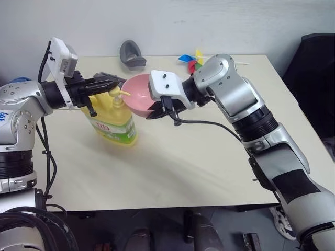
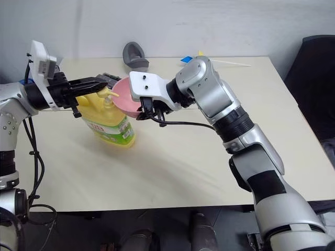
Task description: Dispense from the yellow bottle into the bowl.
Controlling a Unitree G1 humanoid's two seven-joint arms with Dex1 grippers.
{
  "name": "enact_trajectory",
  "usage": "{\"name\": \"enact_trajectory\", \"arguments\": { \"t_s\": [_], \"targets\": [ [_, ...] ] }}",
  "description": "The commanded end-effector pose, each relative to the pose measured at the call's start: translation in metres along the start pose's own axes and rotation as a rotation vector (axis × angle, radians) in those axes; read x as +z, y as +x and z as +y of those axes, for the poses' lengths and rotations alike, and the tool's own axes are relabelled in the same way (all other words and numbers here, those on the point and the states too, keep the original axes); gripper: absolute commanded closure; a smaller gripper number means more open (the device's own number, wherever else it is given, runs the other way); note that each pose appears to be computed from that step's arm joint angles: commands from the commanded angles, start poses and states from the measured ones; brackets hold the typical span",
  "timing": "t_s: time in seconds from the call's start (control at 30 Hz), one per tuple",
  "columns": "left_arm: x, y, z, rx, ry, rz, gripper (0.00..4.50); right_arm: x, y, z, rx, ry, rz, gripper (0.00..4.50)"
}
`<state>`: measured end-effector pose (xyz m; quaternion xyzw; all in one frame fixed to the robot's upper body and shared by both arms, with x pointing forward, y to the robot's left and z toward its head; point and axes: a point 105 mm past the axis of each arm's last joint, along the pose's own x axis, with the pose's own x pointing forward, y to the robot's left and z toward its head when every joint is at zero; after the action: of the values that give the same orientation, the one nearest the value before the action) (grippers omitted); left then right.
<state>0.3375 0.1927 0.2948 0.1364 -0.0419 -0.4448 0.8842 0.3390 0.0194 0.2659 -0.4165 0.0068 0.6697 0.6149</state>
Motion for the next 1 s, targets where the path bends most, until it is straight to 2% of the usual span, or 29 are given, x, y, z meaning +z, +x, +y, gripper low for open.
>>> {"name": "enact_trajectory", "arguments": {
  "t_s": [0.03, 0.37, 0.63, 0.73, 0.87, 1.0],
  "targets": [
    [-0.011, 0.003, -0.01, -0.045, 0.004, 0.059, 4.48, 0.023, -0.011, -0.006, -0.028, -0.082, -0.033, 4.5],
    [-0.032, 0.002, -0.013, -0.053, 0.028, 0.164, 4.48, 0.022, -0.011, 0.0, 0.004, -0.104, -0.021, 4.5],
    [-0.027, 0.003, -0.004, -0.019, 0.004, 0.132, 4.48, 0.024, -0.011, 0.005, 0.021, -0.124, -0.019, 4.5],
    [-0.015, 0.005, -0.003, -0.011, -0.005, 0.066, 4.48, 0.023, -0.011, 0.004, 0.019, -0.127, -0.015, 4.5],
    [0.017, 0.003, 0.001, 0.013, -0.056, -0.11, 4.48, 0.022, -0.012, 0.003, 0.012, -0.129, -0.009, 4.5],
    [0.031, 0.001, 0.004, 0.029, -0.106, -0.183, 4.48, 0.022, -0.012, 0.001, 0.01, -0.13, -0.006, 4.5]
  ]
}}
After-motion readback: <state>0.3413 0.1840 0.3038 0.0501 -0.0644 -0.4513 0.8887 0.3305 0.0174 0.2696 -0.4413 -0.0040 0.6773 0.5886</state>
